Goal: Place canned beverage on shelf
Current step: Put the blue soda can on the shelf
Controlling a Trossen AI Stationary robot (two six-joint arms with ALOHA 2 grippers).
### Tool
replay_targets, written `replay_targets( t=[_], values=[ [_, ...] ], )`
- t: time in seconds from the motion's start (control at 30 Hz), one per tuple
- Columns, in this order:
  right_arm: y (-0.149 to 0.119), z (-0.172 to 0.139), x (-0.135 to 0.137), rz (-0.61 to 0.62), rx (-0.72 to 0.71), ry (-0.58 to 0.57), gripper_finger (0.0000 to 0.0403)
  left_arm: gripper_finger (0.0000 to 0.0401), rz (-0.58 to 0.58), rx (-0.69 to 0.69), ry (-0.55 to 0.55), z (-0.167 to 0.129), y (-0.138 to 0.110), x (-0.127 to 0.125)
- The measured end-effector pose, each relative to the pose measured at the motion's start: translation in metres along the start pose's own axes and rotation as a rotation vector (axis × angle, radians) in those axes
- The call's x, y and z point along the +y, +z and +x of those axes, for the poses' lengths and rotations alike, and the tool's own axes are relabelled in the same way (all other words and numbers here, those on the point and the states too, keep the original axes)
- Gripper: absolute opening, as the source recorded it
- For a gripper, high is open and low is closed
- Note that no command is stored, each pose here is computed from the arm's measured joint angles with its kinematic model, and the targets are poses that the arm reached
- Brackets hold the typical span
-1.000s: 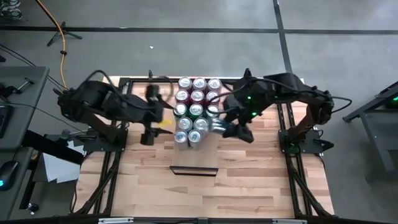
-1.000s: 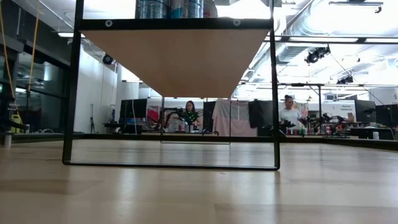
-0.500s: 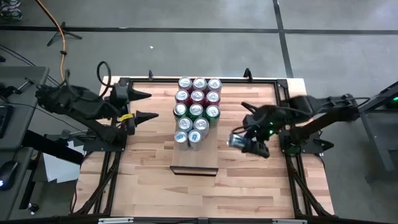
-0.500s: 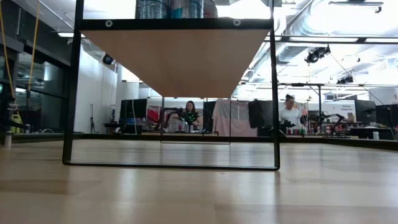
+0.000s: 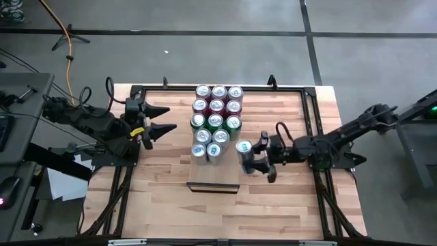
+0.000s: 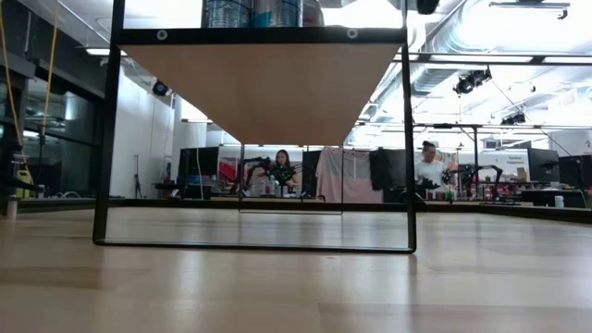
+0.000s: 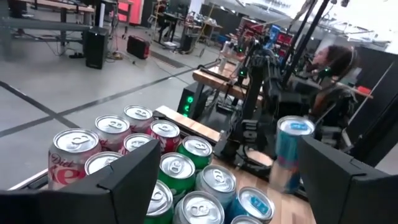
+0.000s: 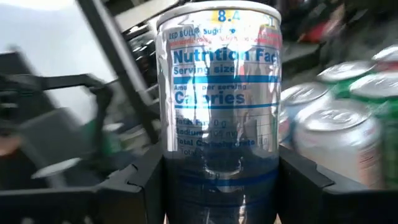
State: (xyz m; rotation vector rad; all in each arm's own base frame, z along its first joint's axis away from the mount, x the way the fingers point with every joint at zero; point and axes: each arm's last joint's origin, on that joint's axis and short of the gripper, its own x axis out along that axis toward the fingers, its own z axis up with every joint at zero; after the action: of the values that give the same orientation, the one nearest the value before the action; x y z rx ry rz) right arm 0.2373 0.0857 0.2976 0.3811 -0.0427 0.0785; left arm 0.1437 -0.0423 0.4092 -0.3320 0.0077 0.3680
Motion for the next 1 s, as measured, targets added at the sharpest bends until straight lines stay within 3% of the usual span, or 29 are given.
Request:
replay_targets(
  t=[0.2,0.5,1.0],
  values=[
    [-0.028,0.014,-0.005,-0.140,-0.015,-0.150,0.0203,0.0299,-0.019,-0.033,0.033,-0.002,0.003,0.002],
    [-0.061,0.039,-0.019,-0.218,0.008,-0.257,0.0203,0.0299,-0.046,-0.049,0.066,-0.002,0.004,0.003],
    [-0.079,0.051,-0.025,-0.219,0.003,-0.282,0.0203,0.0299,-0.049,-0.049,0.067,-0.002,0.004,0.003]
  ],
)
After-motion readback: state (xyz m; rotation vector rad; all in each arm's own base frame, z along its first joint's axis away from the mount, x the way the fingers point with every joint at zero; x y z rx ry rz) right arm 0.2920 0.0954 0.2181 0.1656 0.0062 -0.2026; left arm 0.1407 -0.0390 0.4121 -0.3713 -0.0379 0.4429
